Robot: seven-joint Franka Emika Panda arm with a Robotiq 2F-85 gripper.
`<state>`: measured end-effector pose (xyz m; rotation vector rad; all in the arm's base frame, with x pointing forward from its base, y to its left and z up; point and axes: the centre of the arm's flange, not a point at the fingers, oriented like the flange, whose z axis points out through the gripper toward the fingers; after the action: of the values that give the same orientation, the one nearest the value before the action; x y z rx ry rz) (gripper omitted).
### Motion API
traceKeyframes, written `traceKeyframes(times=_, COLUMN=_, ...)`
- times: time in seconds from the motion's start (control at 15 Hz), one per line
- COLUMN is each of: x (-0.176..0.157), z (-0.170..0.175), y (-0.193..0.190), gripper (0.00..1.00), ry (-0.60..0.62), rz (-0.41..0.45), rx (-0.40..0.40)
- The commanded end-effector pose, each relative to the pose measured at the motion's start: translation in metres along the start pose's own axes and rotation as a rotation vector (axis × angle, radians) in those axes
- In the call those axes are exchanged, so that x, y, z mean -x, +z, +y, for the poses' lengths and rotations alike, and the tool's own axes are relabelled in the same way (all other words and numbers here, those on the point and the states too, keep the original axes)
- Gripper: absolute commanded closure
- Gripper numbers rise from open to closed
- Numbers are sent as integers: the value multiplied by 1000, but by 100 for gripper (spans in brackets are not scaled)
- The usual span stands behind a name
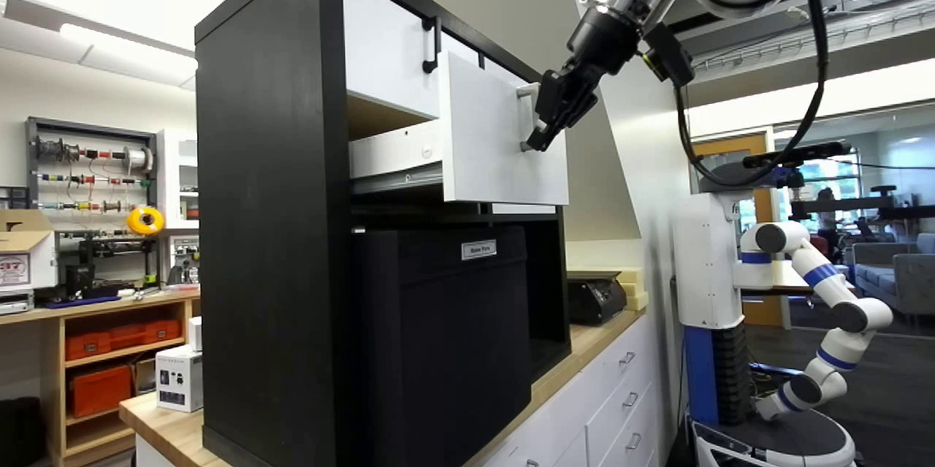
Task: Close the drawer
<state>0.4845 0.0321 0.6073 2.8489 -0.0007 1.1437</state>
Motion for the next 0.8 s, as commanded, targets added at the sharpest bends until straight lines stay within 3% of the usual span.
traceKeyframes(times=0.0, x=-46, z=9, y=32, gripper=96, ry=-11, rz=31, rx=4)
traceKeyframes(times=0.73, x=-114, z=21, y=99, gripper=96, ry=-6, rz=46, rx=-10)
